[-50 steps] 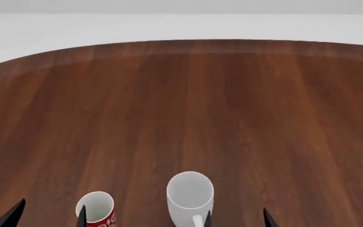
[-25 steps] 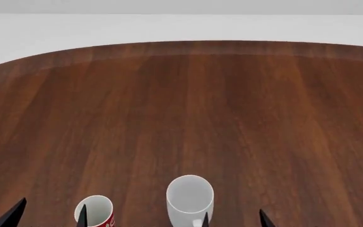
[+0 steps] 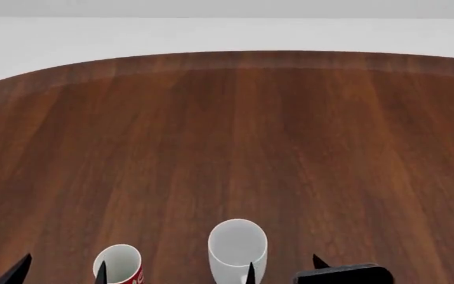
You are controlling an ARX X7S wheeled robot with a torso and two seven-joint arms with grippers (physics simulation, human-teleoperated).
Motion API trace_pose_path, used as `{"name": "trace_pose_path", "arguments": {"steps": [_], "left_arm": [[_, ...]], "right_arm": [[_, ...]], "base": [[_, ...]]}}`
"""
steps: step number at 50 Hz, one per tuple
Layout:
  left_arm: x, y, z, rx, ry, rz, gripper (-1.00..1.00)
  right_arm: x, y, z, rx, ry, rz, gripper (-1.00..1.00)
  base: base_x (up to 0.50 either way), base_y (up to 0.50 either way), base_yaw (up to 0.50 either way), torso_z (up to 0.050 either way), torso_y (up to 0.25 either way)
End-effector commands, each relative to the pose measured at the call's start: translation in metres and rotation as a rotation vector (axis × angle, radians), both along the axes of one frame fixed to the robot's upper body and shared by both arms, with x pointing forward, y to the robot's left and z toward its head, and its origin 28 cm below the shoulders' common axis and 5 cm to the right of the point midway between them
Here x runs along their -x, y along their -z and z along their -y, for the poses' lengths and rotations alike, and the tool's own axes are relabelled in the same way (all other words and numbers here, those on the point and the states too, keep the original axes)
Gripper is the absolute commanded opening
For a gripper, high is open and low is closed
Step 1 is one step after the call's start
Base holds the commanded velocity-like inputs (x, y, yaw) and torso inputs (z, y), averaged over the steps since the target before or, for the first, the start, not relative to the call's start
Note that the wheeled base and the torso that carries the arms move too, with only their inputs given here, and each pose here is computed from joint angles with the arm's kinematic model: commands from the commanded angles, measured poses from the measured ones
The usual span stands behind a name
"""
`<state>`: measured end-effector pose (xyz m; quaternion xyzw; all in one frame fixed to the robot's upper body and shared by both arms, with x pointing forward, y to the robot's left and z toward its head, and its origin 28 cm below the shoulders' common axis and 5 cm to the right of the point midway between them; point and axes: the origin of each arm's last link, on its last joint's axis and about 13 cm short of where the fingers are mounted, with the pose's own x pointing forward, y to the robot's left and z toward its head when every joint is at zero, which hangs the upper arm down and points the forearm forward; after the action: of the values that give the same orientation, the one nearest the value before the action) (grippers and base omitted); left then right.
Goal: Put the white mug on the plate.
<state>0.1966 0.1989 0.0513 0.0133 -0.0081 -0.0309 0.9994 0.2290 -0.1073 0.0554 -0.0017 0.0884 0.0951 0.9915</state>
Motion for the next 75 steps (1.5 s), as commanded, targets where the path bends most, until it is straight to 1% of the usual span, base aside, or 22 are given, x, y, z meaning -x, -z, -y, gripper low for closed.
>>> {"name": "trace_pose_path", "arguments": {"steps": [1, 8, 15, 24, 31, 36, 57, 75], "left_arm": [[0.001, 0.005, -0.001, 0.007, 0.000, -0.007, 1.00], [0.001, 0.006, -0.001, 0.013, 0.000, -0.010, 1.00], [0.001, 0.008, -0.001, 0.024, -0.005, -0.018, 1.00], [0.001, 0.009, -0.003, 0.027, -0.007, -0.020, 1.00], [0.001, 0.010, -0.003, 0.027, -0.011, -0.022, 1.00], [0.001, 0.009, -0.003, 0.026, -0.013, -0.021, 1.00], [0.001, 0.009, -0.003, 0.028, -0.016, -0.021, 1.00], [0.002, 0.010, -0.002, 0.026, -0.009, -0.020, 1.00]], "right_arm": [[-0.007, 0.001, 0.002, 0.019, -0.037, -0.070, 1.00], [-0.013, 0.010, 0.001, 0.031, -0.051, -0.106, 1.00], [-0.017, 0.018, -0.003, -0.019, -0.035, -0.132, 1.00], [-0.025, 0.029, -0.005, -0.037, -0.026, -0.161, 1.00], [-0.032, 0.037, -0.006, -0.018, -0.033, -0.184, 1.00], [-0.038, 0.042, -0.005, -0.023, -0.027, -0.196, 1.00], [-0.045, 0.069, -0.002, -0.005, -0.022, -0.263, 1.00], [-0.050, 0.073, -0.007, 0.049, -0.045, -0.285, 1.00]], "base": [[0.00, 0.00, 0.00, 0.000, 0.000], [0.00, 0.00, 0.00, 0.000, 0.000], [0.00, 0.00, 0.00, 0.000, 0.000], [0.00, 0.00, 0.00, 0.000, 0.000], [0.00, 0.00, 0.00, 0.000, 0.000], [0.00, 0.00, 0.00, 0.000, 0.000], [0.00, 0.00, 0.00, 0.000, 0.000], [0.00, 0.00, 0.00, 0.000, 0.000]]}}
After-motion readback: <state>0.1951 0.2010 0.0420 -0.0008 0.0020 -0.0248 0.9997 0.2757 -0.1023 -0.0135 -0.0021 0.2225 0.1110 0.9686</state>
